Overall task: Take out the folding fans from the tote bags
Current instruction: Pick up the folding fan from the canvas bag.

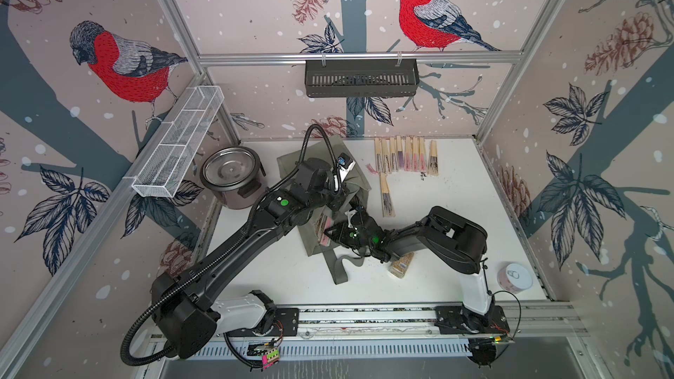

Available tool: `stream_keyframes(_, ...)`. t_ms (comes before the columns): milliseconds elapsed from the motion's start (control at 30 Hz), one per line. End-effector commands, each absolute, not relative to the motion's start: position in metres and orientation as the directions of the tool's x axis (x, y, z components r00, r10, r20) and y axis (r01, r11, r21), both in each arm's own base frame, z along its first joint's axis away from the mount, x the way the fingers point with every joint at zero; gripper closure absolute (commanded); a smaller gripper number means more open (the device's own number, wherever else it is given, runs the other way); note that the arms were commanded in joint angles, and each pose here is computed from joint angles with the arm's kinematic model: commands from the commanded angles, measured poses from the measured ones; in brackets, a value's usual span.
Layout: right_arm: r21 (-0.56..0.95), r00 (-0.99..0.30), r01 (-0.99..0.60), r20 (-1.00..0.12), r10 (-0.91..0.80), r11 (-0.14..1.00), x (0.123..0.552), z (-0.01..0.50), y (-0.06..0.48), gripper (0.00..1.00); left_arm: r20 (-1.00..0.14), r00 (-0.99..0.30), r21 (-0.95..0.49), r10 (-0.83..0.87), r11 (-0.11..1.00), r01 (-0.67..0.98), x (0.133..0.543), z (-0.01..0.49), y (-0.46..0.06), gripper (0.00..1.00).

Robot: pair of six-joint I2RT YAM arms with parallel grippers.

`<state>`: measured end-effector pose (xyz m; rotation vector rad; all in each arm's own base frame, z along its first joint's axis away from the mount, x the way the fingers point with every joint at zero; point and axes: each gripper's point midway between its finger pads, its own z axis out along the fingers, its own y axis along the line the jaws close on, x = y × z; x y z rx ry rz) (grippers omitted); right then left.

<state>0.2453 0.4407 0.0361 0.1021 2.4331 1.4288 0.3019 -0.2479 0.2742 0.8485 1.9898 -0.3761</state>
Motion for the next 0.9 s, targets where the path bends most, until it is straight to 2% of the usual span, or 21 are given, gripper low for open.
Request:
stream_keyframes(0,0.894,-0.951,-0.110,-0.221,0.215,0.435,0.241,0.051,0.445,0.57,-0.858,-0.314,0.080,0.406,0.710,0.700,0.304,0.284,-0.251,1.00)
stream_keyframes(300,0.915,-0.950,-0.105,-0.208,0.233,0.388,0.239,0.054,0.443,0.57,-0.856,-0.316,0.076,0.408,0.705,0.705,0.303,0.283,-0.252,1.00)
stream_keyframes(400,0.908,-0.957,-0.071,-0.179,0.229,0.413,0.241,0.040,0.442,0.57,-0.857,-0.315,0.078,0.408,0.706,0.704,0.303,0.284,-0.252,1.00)
stream_keyframes(500,0.924,-0.962,-0.050,-0.147,0.230,0.379,0.241,0.038,0.445,0.59,-0.857,-0.315,0.079,0.408,0.707,0.702,0.303,0.283,-0.252,1.00)
stream_keyframes(733,0.930,-0.963,-0.060,-0.150,0.225,0.363,0.237,0.040,0.445,0.74,-0.856,-0.316,0.075,0.409,0.703,0.707,0.303,0.283,-0.253,1.00)
stream_keyframes(867,0.940,-0.963,-0.085,-0.163,0.216,0.330,0.234,0.056,0.445,0.79,-0.856,-0.315,0.077,0.409,0.706,0.704,0.303,0.283,-0.252,1.00)
